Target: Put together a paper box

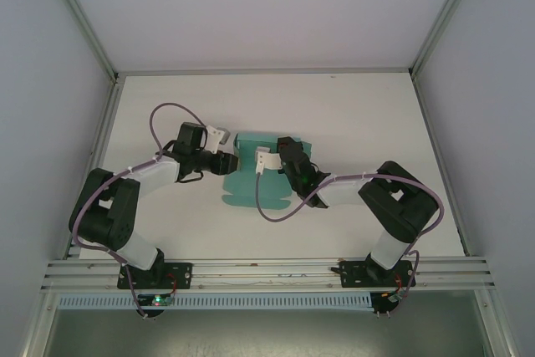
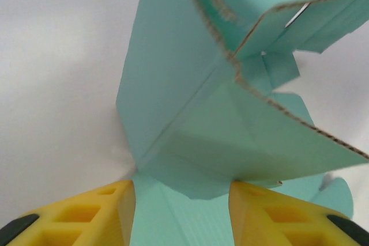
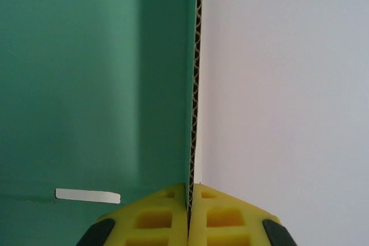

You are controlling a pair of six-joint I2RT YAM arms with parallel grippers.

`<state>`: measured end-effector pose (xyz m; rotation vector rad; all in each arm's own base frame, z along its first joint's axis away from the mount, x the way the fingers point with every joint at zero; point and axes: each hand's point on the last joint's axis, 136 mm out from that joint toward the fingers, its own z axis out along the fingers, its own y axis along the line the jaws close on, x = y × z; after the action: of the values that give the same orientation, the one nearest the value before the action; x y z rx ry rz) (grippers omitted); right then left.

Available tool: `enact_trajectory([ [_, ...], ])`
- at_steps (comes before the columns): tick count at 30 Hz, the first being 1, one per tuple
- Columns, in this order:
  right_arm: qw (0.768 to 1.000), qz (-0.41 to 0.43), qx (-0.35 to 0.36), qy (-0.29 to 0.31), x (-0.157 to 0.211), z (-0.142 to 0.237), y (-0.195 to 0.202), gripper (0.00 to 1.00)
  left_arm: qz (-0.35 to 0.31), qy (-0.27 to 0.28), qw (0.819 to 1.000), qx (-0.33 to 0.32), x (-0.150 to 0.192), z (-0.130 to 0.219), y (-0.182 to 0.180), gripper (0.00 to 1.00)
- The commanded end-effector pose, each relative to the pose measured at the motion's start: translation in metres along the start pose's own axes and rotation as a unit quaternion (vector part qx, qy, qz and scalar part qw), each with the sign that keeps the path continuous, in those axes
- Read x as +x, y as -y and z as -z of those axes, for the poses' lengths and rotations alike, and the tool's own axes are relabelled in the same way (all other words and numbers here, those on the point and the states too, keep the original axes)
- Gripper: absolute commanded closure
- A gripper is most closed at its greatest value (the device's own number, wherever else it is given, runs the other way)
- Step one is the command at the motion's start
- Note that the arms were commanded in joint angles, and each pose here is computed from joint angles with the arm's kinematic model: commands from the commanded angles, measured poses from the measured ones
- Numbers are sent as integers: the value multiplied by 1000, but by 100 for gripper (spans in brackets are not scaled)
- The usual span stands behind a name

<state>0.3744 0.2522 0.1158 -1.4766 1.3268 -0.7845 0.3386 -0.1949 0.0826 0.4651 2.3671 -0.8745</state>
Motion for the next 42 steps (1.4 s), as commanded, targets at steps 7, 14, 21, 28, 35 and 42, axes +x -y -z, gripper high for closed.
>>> enact_trajectory([
  [7,1000,22,-23,1,-2,3,-23,100,-55,43,996,-57,-29,-11,-18,40],
  [14,999,22,-34,6,-4,3,-27,100,-47,49,995,-69,-37,-26,-28,41],
  [21,999,11,-44,9,-6,2,-32,100,-63,48,992,-101,-46,-45,-33,48],
  [28,998,8,-64,5,-4,-1,-39,100,-64,91,988,-105,-59,-51,-36,63],
  [35,998,-16,-61,-7,-2,2,-32,100,-61,88,964,-243,-56,-46,-63,100],
  [42,997,-42,-65,-27,4,1,-37,100,-3,103,906,-411,-42,-24,-103,100],
])
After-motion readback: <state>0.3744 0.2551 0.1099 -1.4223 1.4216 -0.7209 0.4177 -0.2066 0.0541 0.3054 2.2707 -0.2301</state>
